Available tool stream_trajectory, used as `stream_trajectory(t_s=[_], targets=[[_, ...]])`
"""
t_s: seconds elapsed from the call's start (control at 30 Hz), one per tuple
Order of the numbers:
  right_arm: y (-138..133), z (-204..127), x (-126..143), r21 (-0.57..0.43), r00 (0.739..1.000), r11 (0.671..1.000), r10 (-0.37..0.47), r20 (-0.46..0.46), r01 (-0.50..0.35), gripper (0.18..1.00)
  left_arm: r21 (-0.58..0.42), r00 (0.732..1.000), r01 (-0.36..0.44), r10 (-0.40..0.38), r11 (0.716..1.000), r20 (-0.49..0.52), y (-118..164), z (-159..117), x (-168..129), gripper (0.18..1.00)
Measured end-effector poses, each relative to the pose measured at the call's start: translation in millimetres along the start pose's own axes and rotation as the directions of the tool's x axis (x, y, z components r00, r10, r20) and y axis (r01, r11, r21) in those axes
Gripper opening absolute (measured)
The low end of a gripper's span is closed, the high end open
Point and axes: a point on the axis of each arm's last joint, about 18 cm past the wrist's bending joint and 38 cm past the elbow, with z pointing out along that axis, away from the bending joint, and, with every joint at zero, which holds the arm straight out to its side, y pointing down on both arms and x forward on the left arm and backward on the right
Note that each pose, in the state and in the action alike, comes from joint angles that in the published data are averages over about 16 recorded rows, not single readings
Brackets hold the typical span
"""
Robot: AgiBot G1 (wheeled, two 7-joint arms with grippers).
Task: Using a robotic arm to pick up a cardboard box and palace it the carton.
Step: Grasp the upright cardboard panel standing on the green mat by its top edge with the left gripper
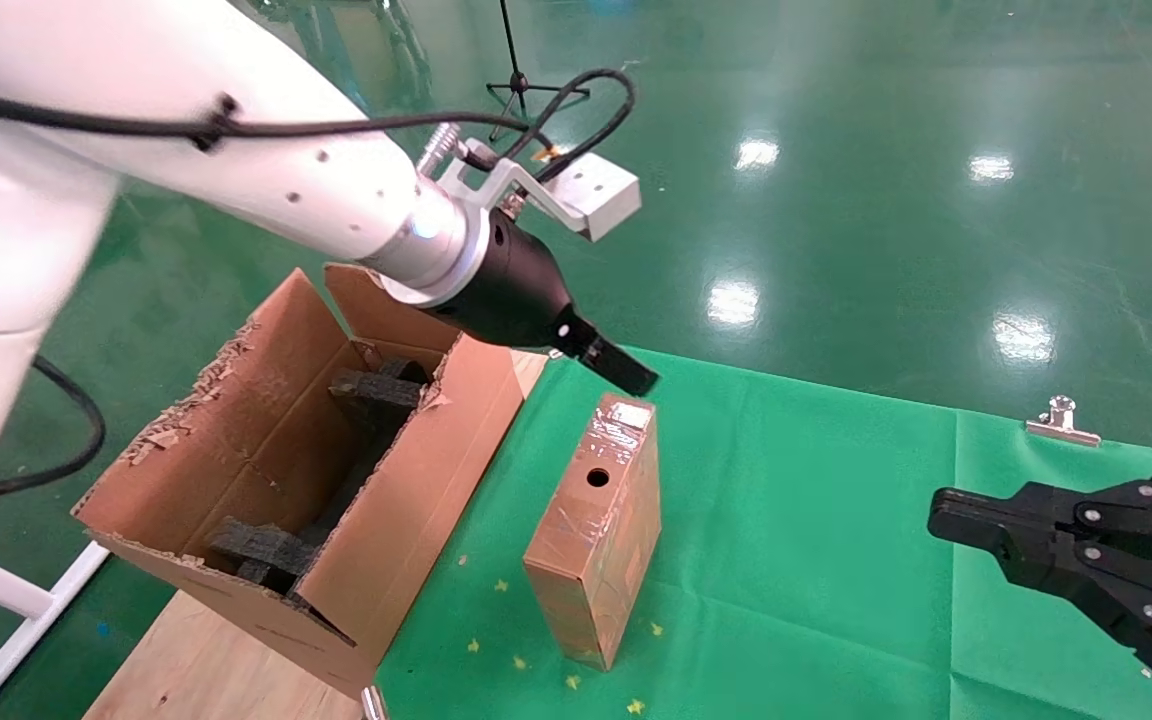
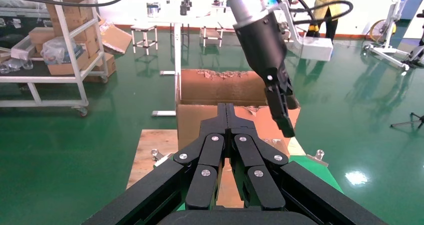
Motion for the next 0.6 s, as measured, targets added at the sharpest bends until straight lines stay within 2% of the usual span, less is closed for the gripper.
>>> stream_trajectory(t_s=[0.3,0.6], targets=[[0.0,0.0,0.0,0.000,1.000,1.000,0.000,0.000,0.000,0.191,-0.070,0.988,0.155,-0.155,0.985,0.013,14.2,26.0,11.7,1.000],[0.0,0.0,0.0,0.000,1.000,1.000,0.000,0.000,0.000,0.191,-0.155,0.977,0.206,-0.211,0.966,-0.015,34.3,41.2,23.7,1.000]])
